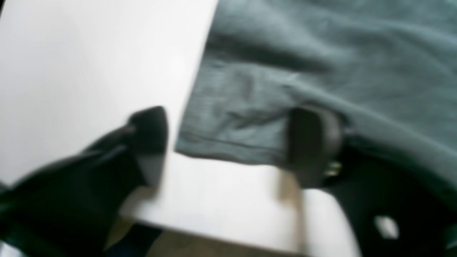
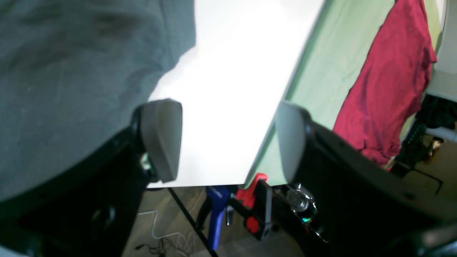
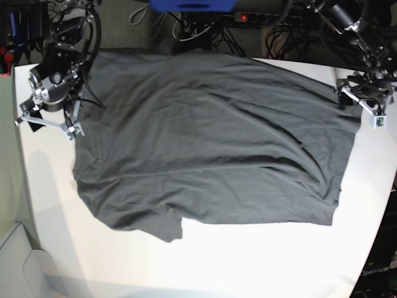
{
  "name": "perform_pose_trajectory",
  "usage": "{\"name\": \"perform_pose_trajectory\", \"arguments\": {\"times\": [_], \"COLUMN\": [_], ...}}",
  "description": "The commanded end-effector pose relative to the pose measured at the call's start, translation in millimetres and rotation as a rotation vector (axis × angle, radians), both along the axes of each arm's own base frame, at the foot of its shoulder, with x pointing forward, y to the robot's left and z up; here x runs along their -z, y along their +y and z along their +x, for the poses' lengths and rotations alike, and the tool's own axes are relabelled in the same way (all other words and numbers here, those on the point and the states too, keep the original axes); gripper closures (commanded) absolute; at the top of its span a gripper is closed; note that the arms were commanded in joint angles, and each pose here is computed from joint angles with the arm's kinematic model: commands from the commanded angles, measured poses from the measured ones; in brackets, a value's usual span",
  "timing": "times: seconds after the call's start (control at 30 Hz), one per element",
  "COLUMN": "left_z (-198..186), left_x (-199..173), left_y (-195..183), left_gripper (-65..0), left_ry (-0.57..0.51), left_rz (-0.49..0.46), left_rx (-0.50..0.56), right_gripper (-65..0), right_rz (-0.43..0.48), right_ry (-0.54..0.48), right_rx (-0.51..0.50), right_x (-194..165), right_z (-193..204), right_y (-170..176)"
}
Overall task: Layout the t-shirt on the table in an organized manner, then fold the t-shirt properly
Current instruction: 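Release the shirt with both grippers and raise them away, then grasp the grey shirt's shoulder corners with both grippers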
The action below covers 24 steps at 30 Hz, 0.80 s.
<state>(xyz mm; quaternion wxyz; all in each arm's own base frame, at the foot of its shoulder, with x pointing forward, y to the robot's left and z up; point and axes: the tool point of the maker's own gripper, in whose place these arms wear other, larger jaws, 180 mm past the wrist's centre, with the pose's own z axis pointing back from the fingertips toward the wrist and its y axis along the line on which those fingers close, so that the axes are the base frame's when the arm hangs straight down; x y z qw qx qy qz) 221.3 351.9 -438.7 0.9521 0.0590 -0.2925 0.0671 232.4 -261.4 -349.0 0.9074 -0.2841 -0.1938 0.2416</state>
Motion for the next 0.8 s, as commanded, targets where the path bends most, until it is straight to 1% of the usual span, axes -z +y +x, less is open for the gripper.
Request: {"name": "perform_pose_trajectory", "arguments": {"times": [0.0,0.07,0.13,0.3,0.43,0.5,0.57,0.7,0.77], "left_z": [-40,-42,-41,-41,-41,-41,-40,-40,-40], "left_x": [31,37,40,42,41,41,41,41,41], "left_y": [-2,-5,-7,-8,-8,-8,-7,-7,-8], "left_gripper": [-39.7,-27.6,-17.5,-0.3,-0.3,-0.1,-0.1,-0.1,-0.1], "left_ry": [0.231,0.241,0.227,0.219,0.215,0.215,0.213,0.213,0.213], "left_rz": [0.017,-0.002,-0.012,-0.015,-0.015,-0.015,-0.015,-0.015,-0.014], "left_rx": [-0.004,-0.002,-0.001,-0.001,-0.002,-0.002,-0.002,-0.002,-0.001], "right_gripper": [-41.5,-41.6,-41.6,-41.7,-41.8,-41.8,-41.9,-41.9,-41.9], "right_rz": [-0.019,-0.019,-0.011,0.010,0.041,0.042,0.026,0.159,0.204], "right_ry": [-0.019,0.001,0.009,0.024,0.027,0.064,0.124,0.161,0.166], "right_rx": [0.006,0.003,0.001,0.006,0.023,0.065,0.111,0.115,0.110], "right_x": [-7,-2,1,7,11,14,17,28,30], "right_z": [1,-6,-8,-14,-17,-24,-35,-41,-41], "right_y": [-4,-3,-1,5,13,14,10,29,36]}}
